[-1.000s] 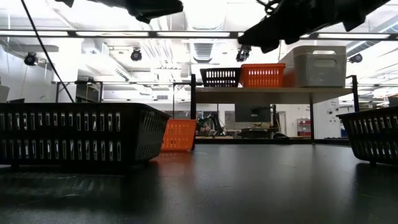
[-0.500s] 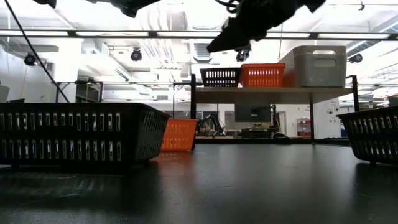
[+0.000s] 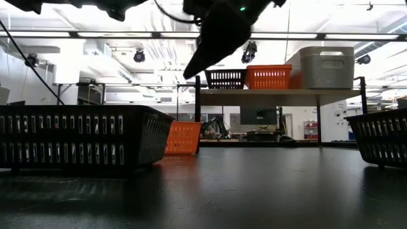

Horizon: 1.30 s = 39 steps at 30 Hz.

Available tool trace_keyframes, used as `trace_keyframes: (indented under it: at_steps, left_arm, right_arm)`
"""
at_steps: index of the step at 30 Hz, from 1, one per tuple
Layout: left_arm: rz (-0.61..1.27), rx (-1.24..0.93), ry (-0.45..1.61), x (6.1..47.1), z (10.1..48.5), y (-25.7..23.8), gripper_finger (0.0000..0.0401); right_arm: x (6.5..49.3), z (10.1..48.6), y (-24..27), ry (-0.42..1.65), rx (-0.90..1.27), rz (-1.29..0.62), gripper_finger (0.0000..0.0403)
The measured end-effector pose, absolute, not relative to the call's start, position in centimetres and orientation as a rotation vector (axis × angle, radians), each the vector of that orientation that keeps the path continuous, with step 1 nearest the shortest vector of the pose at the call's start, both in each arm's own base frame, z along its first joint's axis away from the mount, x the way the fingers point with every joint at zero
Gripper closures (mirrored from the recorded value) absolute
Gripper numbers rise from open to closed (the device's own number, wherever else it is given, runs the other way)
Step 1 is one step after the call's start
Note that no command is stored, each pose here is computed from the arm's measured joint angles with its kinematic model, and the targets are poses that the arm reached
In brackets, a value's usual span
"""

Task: Stack baskets on shelf by color
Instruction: Stack the orange basket on the orange basket on the shelf

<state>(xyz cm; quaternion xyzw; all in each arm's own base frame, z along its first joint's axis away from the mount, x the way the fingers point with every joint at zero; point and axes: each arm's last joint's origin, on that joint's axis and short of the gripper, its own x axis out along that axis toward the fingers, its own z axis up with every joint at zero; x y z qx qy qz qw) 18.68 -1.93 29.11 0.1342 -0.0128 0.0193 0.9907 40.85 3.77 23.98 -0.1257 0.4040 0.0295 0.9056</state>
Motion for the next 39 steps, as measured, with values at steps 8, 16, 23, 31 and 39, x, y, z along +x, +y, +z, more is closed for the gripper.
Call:
trace_keyframes:
  at_steps: [8, 16, 23, 31, 39]
  left_arm:
    - [0.039, 0.272, -0.026, 18.4, 28.9, -1.9, 0.0310]
    - [0.040, 0.290, -0.026, 18.4, 28.8, -1.9, 0.0310]
    - [0.041, 0.290, -0.026, 18.4, 28.8, -1.9, 0.0310]
    - [0.043, 0.290, -0.026, 18.4, 28.8, -1.9, 0.0310]
    - [0.043, 0.290, -0.026, 18.4, 28.8, -1.9, 0.0310]
  right_arm:
    - [43.7, 21.7, 3.8, 0.914, -0.301, 0.034, 0.0238]
    - [45.5, 18.2, 2.9, 0.980, -0.296, 0.007, 0.0228]
    - [46.0, 16.1, 1.6, 1.031, -0.288, -0.031, 0.0251]
    - [46.0, 16.4, 1.8, 1.024, -0.324, -0.003, 0.0375]
    - [44.1, 20.7, 3.9, 1.002, -0.364, 0.053, 0.0393]
